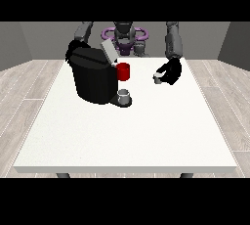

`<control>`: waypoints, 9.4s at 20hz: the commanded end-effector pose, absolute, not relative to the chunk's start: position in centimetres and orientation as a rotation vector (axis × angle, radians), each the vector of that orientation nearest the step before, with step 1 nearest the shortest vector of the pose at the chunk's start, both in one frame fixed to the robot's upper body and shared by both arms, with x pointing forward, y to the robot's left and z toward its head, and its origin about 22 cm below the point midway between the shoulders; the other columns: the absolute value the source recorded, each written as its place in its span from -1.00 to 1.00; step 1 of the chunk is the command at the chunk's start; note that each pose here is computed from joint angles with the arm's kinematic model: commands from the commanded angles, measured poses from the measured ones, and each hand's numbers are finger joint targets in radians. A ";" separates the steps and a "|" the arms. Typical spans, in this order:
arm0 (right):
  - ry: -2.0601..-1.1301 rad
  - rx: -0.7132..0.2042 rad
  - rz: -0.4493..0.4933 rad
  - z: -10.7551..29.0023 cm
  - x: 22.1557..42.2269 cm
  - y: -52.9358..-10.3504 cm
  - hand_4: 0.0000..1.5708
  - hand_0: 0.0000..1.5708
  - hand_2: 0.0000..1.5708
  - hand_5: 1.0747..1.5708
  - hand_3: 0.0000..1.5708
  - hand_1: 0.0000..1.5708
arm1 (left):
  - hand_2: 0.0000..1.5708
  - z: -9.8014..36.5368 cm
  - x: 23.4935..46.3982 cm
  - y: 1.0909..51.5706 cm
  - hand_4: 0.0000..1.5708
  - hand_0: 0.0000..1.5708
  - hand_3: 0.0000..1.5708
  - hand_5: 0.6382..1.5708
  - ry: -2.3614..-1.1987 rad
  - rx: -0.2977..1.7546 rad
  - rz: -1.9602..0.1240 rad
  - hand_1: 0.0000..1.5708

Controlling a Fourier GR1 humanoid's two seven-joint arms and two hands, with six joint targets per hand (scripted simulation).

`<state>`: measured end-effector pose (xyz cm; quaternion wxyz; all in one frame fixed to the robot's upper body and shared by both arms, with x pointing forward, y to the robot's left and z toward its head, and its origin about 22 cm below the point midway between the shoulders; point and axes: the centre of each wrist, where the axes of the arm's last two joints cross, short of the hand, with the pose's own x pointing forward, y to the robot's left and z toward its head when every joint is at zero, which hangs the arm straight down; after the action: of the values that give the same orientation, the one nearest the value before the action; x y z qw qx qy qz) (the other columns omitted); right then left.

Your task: Insert the coffee pod into the coffee machine and close the lid

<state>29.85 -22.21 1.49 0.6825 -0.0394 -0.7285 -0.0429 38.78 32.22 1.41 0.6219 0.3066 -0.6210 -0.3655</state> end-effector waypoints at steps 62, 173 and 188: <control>-1.736 -0.054 -0.076 4.4 31.9 -21.3 -0.43 -1.00 -1.00 1.00 -1.00 -1.00 | 0.62 22.1 46.3 24.8 -0.34 0.51 0.53 1.00 -1.693 0.739 -0.880 0.51; -1.678 0.008 0.204 5.4 36.2 -24.7 -1.00 -1.00 -1.00 1.00 -1.00 -1.00 | -1.00 1.6 30.8 25.5 -1.00 -1.00 -1.00 1.00 -1.661 -0.119 -0.166 -1.00; -1.705 0.018 0.292 6.5 38.4 -20.5 -1.00 -1.00 -1.00 1.00 -1.00 -1.00 | -1.00 1.8 30.2 28.3 -1.00 -1.00 -1.00 1.00 -1.717 -0.059 -0.124 -1.00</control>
<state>38.29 -21.98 7.18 0.6427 0.0009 -0.7572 0.1166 30.73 27.09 2.63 0.6605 -0.0350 -0.7481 -0.0534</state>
